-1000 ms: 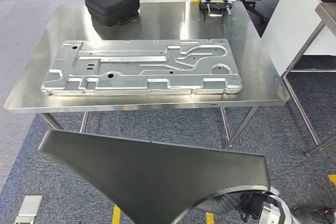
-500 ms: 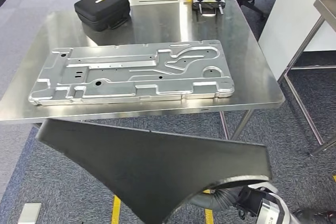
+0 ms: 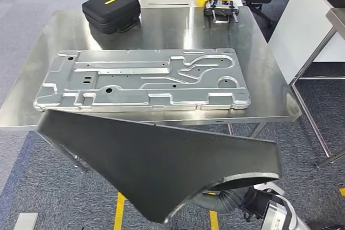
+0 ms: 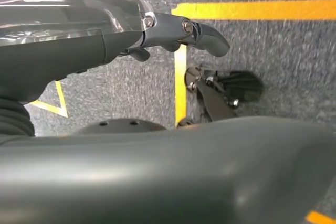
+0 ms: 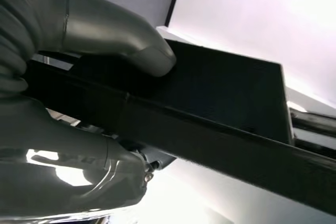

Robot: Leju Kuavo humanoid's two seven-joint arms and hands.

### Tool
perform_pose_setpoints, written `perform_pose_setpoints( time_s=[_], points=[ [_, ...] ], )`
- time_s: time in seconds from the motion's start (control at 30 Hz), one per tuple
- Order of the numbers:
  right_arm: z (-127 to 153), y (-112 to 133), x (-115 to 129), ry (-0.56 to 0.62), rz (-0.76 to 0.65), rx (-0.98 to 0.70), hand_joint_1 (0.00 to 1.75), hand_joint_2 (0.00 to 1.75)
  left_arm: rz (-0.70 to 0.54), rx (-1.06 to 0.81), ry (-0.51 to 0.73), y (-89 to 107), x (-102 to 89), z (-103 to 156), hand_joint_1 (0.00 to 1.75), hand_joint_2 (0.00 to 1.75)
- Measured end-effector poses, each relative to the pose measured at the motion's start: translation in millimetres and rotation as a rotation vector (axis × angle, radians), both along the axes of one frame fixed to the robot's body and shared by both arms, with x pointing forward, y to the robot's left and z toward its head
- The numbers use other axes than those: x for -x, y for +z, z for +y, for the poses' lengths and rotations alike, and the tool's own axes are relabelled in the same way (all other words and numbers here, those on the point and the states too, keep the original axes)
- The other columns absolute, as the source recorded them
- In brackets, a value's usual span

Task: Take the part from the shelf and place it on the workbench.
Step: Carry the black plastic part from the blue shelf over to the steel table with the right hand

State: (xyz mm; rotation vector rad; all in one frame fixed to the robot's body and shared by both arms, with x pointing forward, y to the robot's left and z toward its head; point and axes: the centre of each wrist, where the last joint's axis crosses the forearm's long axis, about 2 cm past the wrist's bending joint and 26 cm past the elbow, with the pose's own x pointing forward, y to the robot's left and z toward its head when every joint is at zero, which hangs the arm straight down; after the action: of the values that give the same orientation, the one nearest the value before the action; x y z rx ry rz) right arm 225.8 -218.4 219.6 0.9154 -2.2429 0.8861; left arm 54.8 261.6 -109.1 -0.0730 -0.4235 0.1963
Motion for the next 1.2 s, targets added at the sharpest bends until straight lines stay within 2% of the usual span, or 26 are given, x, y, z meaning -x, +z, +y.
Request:
perform_pose_setpoints(
  time_s=[1.2],
  points=[
    [0.7,5.4,-3.3,-0.011,-0.038,-0.003,1.75,1.75,-0.01,-0.001,0.0,0.2,-1.7,0.0,0.0,1.75]
  ],
)
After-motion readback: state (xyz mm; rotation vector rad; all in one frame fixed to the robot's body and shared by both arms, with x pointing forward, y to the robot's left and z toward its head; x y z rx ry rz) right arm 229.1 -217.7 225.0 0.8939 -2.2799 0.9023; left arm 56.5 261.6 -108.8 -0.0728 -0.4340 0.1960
